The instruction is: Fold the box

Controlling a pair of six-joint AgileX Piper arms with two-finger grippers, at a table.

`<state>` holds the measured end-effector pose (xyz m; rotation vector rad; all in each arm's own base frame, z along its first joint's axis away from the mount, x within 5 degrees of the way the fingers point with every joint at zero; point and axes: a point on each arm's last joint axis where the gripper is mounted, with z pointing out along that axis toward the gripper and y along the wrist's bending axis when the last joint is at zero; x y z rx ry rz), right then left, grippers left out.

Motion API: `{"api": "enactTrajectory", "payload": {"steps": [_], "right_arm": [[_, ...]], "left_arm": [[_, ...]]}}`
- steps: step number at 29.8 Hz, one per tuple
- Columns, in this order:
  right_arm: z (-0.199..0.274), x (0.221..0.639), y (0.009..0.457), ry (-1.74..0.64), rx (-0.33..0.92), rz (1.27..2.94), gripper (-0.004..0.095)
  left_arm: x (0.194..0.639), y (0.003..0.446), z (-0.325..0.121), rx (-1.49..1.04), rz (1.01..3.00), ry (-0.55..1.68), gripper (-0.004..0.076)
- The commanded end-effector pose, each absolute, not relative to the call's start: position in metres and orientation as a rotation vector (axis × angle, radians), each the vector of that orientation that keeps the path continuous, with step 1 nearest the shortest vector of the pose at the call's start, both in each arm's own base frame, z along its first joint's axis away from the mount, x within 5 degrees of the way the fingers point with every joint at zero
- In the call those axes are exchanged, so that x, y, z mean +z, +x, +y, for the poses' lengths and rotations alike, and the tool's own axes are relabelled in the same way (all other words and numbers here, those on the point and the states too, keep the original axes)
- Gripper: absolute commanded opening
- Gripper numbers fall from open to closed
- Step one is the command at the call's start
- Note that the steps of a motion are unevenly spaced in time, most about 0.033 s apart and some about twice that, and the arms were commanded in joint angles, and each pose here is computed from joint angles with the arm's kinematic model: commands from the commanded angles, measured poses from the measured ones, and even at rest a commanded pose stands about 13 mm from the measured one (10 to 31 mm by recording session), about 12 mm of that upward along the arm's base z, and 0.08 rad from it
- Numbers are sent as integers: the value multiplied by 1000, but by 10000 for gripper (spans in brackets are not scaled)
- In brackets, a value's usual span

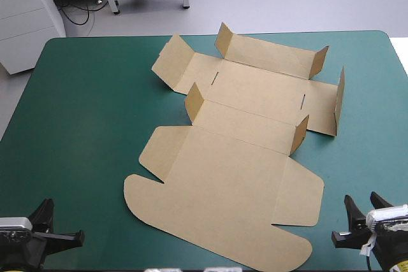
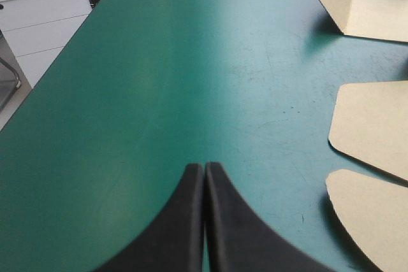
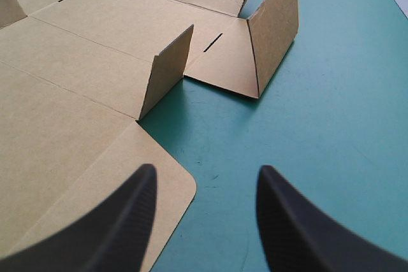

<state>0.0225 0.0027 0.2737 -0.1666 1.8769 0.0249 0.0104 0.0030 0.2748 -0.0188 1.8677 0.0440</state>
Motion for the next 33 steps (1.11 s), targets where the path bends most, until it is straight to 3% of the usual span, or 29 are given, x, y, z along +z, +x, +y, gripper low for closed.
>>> {"api": "enactTrajectory", "payload": {"steps": [1,10,19,29,33], "right_arm": [[2,290,24,-160,16,1781,679],[2,290,24,-156,19,1785,703],[5,319,44,8,149,1917,703],[15,394,117,191,284,2055,703],[23,401,163,216,317,2200,702]], "left_arm": [[287,7,2,31,1759,-17,-32],[287,7,2,31,1759,-17,-32],[287,7,2,26,1759,-18,-32],[287,7,2,26,1759,-18,-32],[287,7,2,26,1759,-18,-32]]}}
